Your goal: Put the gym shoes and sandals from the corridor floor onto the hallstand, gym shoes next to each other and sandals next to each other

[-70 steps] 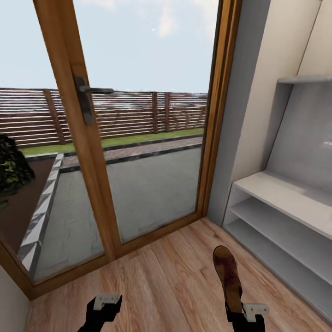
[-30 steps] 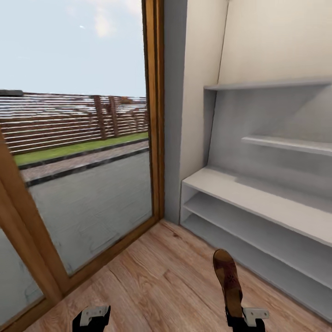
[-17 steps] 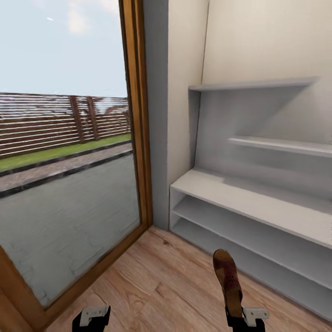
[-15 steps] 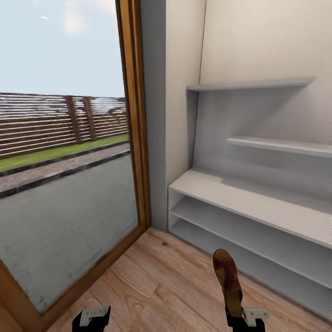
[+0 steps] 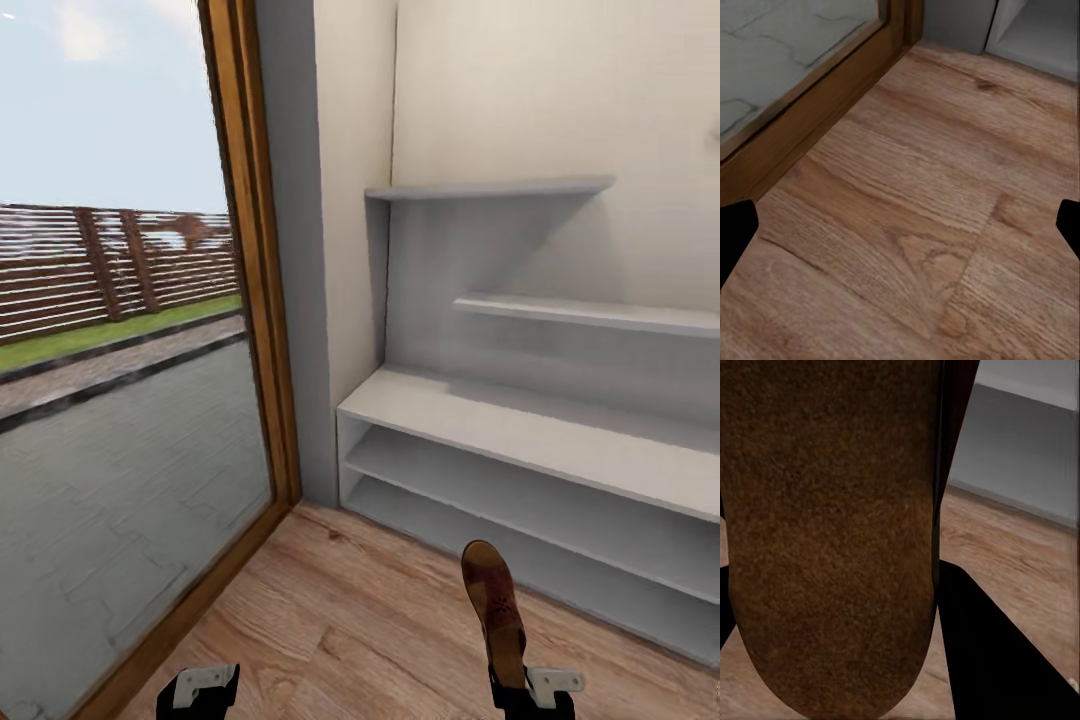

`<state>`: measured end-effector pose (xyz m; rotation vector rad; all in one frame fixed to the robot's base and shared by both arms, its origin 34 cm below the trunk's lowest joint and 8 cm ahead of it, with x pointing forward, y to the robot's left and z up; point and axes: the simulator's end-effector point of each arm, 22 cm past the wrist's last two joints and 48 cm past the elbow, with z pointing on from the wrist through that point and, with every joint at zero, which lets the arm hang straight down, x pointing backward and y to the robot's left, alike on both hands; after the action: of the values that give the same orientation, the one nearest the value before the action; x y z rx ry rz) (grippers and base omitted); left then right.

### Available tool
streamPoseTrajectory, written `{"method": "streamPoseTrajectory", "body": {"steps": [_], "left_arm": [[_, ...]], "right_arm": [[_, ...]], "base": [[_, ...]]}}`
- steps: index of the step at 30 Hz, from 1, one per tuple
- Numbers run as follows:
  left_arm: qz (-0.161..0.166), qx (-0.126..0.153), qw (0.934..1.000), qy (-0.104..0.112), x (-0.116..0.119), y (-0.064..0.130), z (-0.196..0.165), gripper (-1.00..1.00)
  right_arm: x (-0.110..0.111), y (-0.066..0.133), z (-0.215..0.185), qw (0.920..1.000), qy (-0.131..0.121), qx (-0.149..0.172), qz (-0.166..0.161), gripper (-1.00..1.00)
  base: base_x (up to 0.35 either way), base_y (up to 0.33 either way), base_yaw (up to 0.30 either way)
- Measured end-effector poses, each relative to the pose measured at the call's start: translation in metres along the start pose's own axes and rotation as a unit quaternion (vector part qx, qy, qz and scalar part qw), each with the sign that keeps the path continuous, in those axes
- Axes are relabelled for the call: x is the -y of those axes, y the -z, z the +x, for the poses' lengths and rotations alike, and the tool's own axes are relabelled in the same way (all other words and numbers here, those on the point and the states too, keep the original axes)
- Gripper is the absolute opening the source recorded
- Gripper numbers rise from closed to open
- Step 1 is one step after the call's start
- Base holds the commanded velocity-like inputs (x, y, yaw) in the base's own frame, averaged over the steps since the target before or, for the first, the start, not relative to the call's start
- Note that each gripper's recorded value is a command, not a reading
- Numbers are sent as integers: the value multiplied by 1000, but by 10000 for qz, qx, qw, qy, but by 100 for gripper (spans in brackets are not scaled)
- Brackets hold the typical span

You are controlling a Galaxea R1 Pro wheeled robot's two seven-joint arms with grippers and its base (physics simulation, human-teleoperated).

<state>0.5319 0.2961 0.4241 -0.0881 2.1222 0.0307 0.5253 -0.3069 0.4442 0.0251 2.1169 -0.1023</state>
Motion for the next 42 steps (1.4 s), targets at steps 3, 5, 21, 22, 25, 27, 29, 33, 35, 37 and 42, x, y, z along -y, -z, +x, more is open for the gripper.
{"method": "streamPoseTrajectory", "body": {"steps": [3, 5, 21, 22, 25, 27, 29, 33, 35, 37, 42], "left_arm": [[-2, 9, 10000, 3, 0, 0, -1, 100], [-3, 14, 10000, 5, 0, 0, -1, 100], [-4, 60, 10000, 6, -1, 0, -6, 100], [-5, 62, 10000, 6, -1, 0, -6, 100], [-4, 70, 10000, 4, -1, 0, -7, 100], [-4, 79, 10000, 3, -1, 0, -8, 100], [-3, 87, 10000, 4, -1, 0, -8, 100], [-1, 103, 9999, 4, 0, 0, -10, 100], [-3, 108, 9999, 4, -1, 1, -10, 100], [-3, 114, 9999, 4, -1, 1, -11, 100], [-2, 135, 9999, 6, -1, 1, -13, 100]], "right_arm": [[0, 0, -1, 10000, -1, 9, 0, -100], [0, 0, -1, 10000, -1, 15, 0, -100], [0, 0, -6, 10000, -6, 61, 1, -100], [0, 0, -6, 10000, -6, 64, 1, -100], [0, 0, -7, 10000, -7, 74, 2, -100], [0, 0, -7, 10000, -8, 81, 2, -100], [0, 1, -8, 10000, -8, 88, 2, -100], [0, 1, -10, 9999, -10, 103, 2, -100], [0, 1, -10, 9999, -10, 111, 2, -100], [0, 1, -11, 9999, -11, 119, 3, -100], [0, 1, -13, 9999, -13, 140, 3, -100]], "base": [[0, 296, -275], [0, 300, -275], [0, 203, -275], [0, 19, -272], [0, 8, -269], [0, 4, -267], [0, 2, -264], [0, 1, -261], [0, 0, -256], [0, 0, -251], [0, 0, -244]]}}
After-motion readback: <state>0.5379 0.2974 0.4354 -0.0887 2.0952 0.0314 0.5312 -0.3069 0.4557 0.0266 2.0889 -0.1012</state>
